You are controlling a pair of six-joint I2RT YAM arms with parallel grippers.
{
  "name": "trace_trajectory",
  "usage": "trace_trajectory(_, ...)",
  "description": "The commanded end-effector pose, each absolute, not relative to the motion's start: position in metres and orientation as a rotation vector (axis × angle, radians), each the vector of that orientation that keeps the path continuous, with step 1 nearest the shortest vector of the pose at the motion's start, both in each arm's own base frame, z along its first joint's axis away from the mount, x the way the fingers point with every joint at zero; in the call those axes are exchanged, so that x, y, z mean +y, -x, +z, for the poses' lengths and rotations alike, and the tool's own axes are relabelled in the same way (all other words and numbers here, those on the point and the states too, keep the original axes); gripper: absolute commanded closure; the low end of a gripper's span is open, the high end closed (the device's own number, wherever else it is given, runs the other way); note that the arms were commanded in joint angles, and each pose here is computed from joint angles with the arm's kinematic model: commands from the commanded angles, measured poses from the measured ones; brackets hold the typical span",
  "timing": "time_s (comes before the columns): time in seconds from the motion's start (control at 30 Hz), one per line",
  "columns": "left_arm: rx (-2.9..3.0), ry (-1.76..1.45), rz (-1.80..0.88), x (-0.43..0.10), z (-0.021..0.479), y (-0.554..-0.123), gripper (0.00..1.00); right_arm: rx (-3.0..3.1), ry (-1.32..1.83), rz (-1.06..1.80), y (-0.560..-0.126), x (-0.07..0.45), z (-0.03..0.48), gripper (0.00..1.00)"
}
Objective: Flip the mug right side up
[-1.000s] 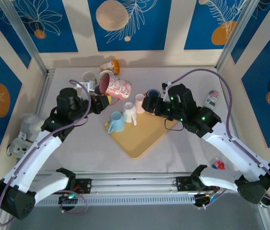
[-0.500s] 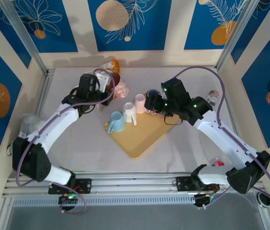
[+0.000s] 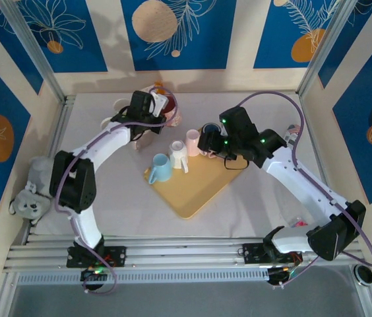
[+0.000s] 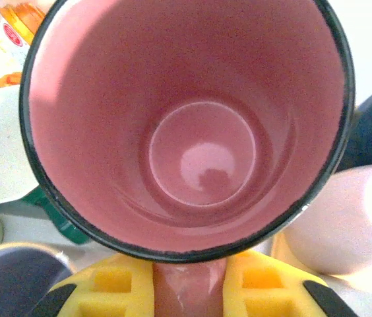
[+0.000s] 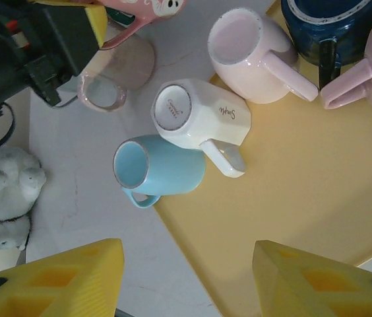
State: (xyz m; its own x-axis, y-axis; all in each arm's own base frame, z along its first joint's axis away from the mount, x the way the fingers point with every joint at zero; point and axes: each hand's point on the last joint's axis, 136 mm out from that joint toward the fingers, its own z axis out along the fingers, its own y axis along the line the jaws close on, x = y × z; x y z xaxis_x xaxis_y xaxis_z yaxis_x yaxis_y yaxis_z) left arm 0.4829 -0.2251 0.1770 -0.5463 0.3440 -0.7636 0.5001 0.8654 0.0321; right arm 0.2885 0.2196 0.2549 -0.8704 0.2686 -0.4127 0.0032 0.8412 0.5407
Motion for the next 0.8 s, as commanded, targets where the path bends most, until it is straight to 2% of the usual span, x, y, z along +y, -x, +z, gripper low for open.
trace_trajectory(0.0,2.038,-0.610,-0.190,-0.234,0.218,-0.516,1.00,2.541,-0.204,0.779,-0.291,0.222,0.256,0.45)
trace_trajectory(0.3,2.084,-0.652,-0.145,-0.241,0.178,-0.531,1.00,2.561,-0.193,0.801,-0.293,0.223,0.245,0.45)
trace_trajectory(0.77,2.128,-0.663,-0.112,-0.244,0.143,-0.542,1.00,2.562,-0.200,0.781,-0.293,0.217,0.246,0.45)
